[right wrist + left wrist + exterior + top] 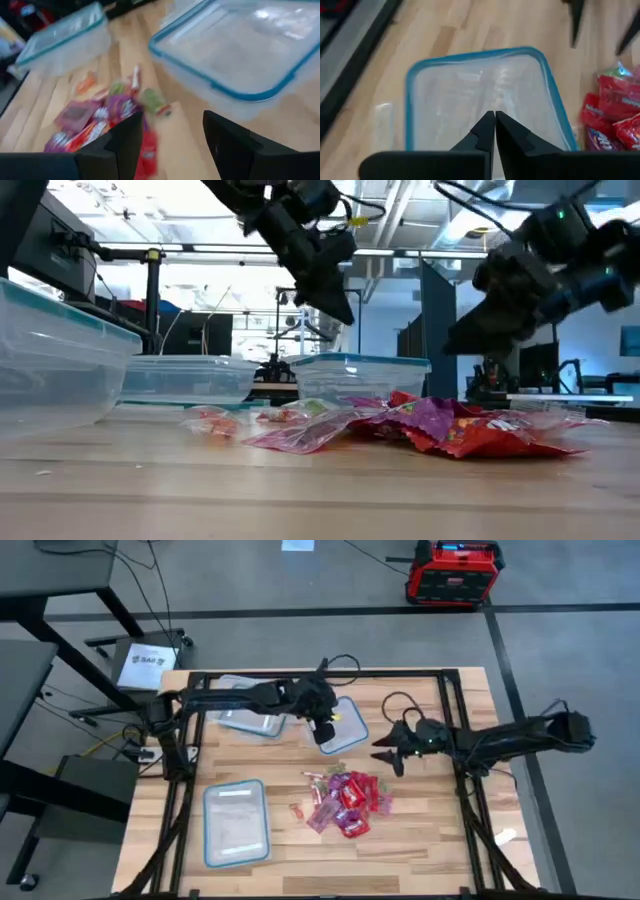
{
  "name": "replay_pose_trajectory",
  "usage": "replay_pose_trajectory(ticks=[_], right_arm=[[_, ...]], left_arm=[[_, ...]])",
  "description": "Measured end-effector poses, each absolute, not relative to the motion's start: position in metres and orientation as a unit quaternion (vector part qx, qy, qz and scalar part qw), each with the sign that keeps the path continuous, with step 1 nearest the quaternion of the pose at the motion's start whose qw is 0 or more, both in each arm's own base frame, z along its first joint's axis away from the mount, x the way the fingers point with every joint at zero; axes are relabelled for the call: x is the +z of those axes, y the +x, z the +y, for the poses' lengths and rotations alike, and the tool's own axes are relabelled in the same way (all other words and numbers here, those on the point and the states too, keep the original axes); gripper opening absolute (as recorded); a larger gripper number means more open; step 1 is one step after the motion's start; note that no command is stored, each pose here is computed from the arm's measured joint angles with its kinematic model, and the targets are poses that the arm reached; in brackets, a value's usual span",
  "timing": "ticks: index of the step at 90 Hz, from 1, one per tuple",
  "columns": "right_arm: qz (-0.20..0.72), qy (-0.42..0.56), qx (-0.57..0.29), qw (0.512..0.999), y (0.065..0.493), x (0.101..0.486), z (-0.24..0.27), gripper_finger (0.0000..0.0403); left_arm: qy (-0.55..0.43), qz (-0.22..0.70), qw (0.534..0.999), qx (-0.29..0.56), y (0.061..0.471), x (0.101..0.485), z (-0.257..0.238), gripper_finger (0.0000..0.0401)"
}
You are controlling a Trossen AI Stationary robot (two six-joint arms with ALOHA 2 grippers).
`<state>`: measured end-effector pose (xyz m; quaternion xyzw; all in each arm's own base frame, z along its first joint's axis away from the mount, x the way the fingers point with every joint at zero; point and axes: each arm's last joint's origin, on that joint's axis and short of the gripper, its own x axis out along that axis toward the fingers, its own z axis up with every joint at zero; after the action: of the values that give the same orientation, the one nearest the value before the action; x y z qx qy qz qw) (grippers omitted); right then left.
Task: Sort candy
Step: Open the top right transparent bin
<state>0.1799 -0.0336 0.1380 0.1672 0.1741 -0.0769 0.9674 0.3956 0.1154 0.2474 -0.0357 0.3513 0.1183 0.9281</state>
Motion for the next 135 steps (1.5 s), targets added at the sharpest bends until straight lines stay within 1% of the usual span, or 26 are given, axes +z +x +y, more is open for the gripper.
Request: replay_pose_trajectory(ticks=[11,26,39,50,62,75,91,99,111,123,135], right_arm=[[0.193,0.154,-0.082,0.966,0.184,0.124,-0.038,0.0193],[0.193,0.153,-0.080,0.966,0.193,0.109,-0.040,0.0193],[0.181,0.152,-0.084,0.968,0.199,0.098,-0.044,0.0193],[0.159,0.159,-0.058,0.973,0.203,0.093,-0.047,0.0193],[0.146,0.181,-0.064,0.970,0.206,0.085,-0.053,0.0193],[0.128,0.203,-0.023,0.971,0.217,0.081,-0.057,0.0193],[0.094,0.201,-0.011,0.975,0.233,0.081,-0.063,0.0193],[0.078,0.205,0.011,0.975,0.239,0.083,-0.065,0.0193],[0.070,0.205,0.017,0.976,0.243,0.085,-0.065,0.0185],[0.093,0.212,0.010,0.973,0.242,0.080,-0.066,0.0170],[0.092,0.207,0.011,0.974,0.242,0.080,-0.067,0.0158]], left_arm=[[-0.034,0.339,0.933,0.112,0.411,0.226,0.119,0.0000],[-0.033,0.337,0.938,0.079,0.425,0.198,0.122,0.0000],[-0.027,0.340,0.937,0.072,0.426,0.193,0.123,0.0000],[-0.014,0.343,0.937,0.066,0.426,0.193,0.123,0.0000],[-0.020,0.339,0.940,0.041,0.426,0.193,0.124,0.0000],[-0.017,0.340,0.940,0.032,0.425,0.193,0.123,0.0000],[-0.001,0.356,0.934,0.023,0.423,0.190,0.123,0.0000],[0.002,0.372,0.928,0.017,0.423,0.182,0.123,0.0000],[-0.010,0.393,0.919,0.012,0.425,0.166,0.125,0.0000],[-0.030,0.400,0.916,-0.008,0.430,0.148,0.123,0.0000],[-0.035,0.401,0.915,-0.013,0.433,0.143,0.118,0.0000]])
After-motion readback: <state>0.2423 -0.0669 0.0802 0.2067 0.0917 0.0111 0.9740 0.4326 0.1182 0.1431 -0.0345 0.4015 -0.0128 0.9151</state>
